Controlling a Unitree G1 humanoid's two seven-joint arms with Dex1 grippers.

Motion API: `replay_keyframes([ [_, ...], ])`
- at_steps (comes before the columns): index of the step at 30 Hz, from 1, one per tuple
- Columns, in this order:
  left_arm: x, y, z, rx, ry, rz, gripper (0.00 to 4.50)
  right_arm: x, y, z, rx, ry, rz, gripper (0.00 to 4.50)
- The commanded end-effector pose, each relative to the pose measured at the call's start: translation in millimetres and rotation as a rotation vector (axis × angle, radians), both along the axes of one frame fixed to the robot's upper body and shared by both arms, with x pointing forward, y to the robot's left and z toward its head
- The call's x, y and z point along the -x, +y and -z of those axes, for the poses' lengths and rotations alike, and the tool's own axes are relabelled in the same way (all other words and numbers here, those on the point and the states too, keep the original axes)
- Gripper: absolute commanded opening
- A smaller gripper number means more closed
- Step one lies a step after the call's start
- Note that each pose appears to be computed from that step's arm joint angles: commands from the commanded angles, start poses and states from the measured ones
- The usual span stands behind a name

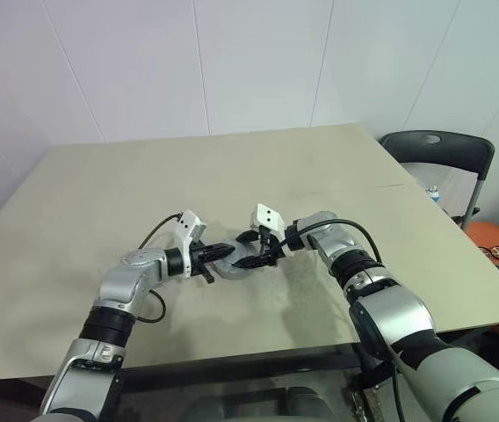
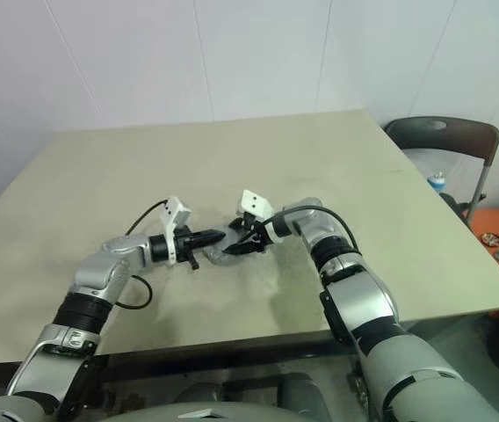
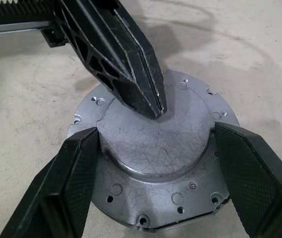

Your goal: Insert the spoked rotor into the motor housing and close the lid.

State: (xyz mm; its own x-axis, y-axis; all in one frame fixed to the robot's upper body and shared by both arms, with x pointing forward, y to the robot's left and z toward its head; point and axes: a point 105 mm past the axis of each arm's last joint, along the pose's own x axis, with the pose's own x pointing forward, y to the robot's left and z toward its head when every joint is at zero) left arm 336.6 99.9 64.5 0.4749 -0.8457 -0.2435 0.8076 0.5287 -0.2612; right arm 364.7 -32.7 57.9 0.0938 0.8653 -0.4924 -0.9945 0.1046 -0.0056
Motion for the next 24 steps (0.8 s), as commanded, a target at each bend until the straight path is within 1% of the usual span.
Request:
replay_keyframes([
  [1, 1, -6, -11, -0.008, -0.061, 0.037, 0.00, 14, -18, 35, 0.118, 0.102, 0.018, 3.32],
  [10, 0, -2, -14, -0.030, -0.092, 0.037, 0.00, 14, -13, 31, 0.099, 0.138, 0.020, 3.32],
  [18, 7, -5, -10, -0.029, -0.085, 0.057, 0.00, 10, -15, 26, 0.094, 0.126, 0.032, 3.32],
  [22, 7, 1, 15, -0.144, -0.033, 0.051, 0.00, 10, -16, 26, 0.093, 0.128, 0.041, 3.32],
  [24, 6, 3, 20, -0.171, -0.028, 0.053, 0.00, 9, -16, 27, 0.093, 0.126, 0.045, 3.32],
])
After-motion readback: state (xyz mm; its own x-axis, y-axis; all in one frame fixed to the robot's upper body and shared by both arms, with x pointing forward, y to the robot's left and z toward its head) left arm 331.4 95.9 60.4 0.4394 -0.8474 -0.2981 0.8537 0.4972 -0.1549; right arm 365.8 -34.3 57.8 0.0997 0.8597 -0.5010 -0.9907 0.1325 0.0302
